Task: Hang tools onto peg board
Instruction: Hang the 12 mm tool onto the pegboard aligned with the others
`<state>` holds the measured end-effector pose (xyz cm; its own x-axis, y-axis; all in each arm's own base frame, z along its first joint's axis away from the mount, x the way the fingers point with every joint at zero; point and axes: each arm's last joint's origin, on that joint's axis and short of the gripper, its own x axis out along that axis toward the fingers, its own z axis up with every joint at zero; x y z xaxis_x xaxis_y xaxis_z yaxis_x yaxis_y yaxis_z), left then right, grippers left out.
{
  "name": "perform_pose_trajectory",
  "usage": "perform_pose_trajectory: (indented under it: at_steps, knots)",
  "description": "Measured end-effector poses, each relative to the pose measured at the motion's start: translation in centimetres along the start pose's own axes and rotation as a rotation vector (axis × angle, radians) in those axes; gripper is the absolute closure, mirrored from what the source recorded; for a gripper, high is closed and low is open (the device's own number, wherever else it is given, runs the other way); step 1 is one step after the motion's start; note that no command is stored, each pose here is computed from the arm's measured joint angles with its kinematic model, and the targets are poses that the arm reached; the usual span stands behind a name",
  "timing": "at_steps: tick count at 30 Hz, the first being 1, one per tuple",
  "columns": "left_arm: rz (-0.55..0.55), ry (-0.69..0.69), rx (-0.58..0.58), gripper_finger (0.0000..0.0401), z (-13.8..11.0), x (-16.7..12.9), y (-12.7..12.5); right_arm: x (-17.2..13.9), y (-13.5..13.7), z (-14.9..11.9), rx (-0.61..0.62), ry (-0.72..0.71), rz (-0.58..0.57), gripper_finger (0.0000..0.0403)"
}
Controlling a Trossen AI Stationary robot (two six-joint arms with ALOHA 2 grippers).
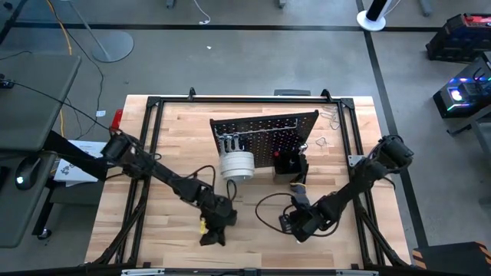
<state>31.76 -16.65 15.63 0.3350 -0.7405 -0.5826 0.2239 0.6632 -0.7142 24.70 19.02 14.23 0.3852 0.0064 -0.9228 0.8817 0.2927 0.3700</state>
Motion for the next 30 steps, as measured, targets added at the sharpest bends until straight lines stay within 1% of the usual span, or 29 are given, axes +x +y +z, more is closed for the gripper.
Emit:
perform_pose_trajectory:
  at_steps: [5,8,10,13,17,22,24,26,29,30]
  knots:
    - [0.015,0.061,0.02,0.0401,-1.8,-0.8,-1.8,0.9,0.8,0.4,-0.005,-0.015,0.056,0.0403]
    - [0.028,0.056,0.008,0.0401,-3.0,-1.1,-2.6,1.4,0.8,0.5,-0.01,-0.019,0.05,0.0403]
    - [0.048,0.054,-0.016,0.0401,-3.8,-1.3,-2.8,1.6,0.9,0.6,0.002,-0.025,0.05,0.0403]
    - [0.069,0.045,-0.046,0.0401,-5.1,-1.8,-3.2,1.7,1.2,0.7,0.021,-0.049,0.085,0.0403]
    - [0.102,0.023,-0.06,0.0401,-6.9,-2.3,-3.7,2.0,1.8,1.7,0.052,-0.096,0.129,0.0403]
    - [0.139,-0.008,-0.078,0.0401,-8.0,-2.4,-3.8,4.2,3.7,2.7,0.047,-0.082,0.229,0.0403]
    - [0.146,-0.022,-0.088,0.0401,-8.2,-2.3,-3.8,5.3,4.9,2.9,0.025,-0.066,0.234,0.0403]
    - [0.152,-0.033,-0.099,0.0401,-8.2,-2.3,-3.9,5.4,6.4,3.0,-0.033,-0.065,0.253,0.0403]
    - [0.122,-0.066,-0.105,0.0401,-7.8,-2.2,-4.2,3.6,8.9,3.0,-0.156,-0.079,0.315,0.0403]
    - [0.112,-0.081,-0.099,0.0401,-7.7,-2.3,-4.3,2.9,9.3,3.0,-0.19,-0.081,0.3,0.0403]
